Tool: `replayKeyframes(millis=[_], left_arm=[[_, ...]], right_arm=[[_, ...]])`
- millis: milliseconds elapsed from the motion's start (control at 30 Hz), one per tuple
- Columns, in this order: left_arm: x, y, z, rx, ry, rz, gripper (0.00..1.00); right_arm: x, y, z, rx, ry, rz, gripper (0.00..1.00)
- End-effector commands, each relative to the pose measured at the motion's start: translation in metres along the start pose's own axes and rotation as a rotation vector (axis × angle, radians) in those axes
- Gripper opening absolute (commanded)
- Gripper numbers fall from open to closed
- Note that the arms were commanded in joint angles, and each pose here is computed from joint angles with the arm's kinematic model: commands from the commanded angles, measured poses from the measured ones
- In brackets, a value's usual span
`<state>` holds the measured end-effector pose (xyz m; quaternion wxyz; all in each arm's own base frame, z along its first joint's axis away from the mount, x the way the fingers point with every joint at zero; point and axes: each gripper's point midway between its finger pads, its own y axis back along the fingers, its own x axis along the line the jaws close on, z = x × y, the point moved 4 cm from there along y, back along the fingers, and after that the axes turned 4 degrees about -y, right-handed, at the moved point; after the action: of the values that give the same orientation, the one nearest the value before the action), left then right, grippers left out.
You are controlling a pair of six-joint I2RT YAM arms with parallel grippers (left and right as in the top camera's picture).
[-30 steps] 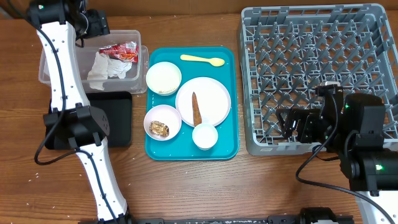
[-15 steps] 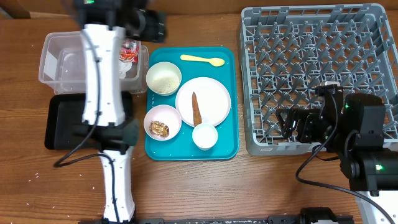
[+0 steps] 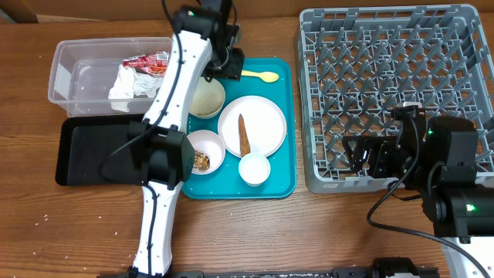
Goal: Sort waste into correct bins and load items into the dishwasher
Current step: 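Move the left gripper to the rice-filled white bowl and grasp its rim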
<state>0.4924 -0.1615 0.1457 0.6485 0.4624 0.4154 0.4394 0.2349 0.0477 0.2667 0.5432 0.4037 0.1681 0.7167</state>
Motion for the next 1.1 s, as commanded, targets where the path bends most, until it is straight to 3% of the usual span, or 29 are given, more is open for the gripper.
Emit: replayKeyframes(millis=[0,500,533,600,700,1067], left_arm=[[0.0,-0.023,-0.006,0.033,0.044,0.023,0.48],[0.015,-0.062,-0.028,0.107,0.088,0.119,0.38],[0.015,-0.062,-0.027,0.102,0.087,0.118,0.34],[0.015,-0.064,-0.026,0.097,0.087,0.118,0.18],[0.015,-0.065,-0.025,0.092,0.086,0.117,0.08],[0.018,-0.083,-0.035,0.115,0.088,0.119,0.04]], right_arm=[[0.003,0.004,0.005,-0.018,0.003,0.009,1.0],[0.003,0.004,0.004,-0.015,0.002,0.007,1.0],[0.003,0.004,0.004,-0.014,0.001,0.007,1.0],[0.003,0.004,0.004,-0.012,0.0,0.007,1.0],[0.003,0.004,0.003,-0.009,-0.001,0.006,1.0],[0.002,0.004,0.002,-0.005,-0.002,0.005,1.0]])
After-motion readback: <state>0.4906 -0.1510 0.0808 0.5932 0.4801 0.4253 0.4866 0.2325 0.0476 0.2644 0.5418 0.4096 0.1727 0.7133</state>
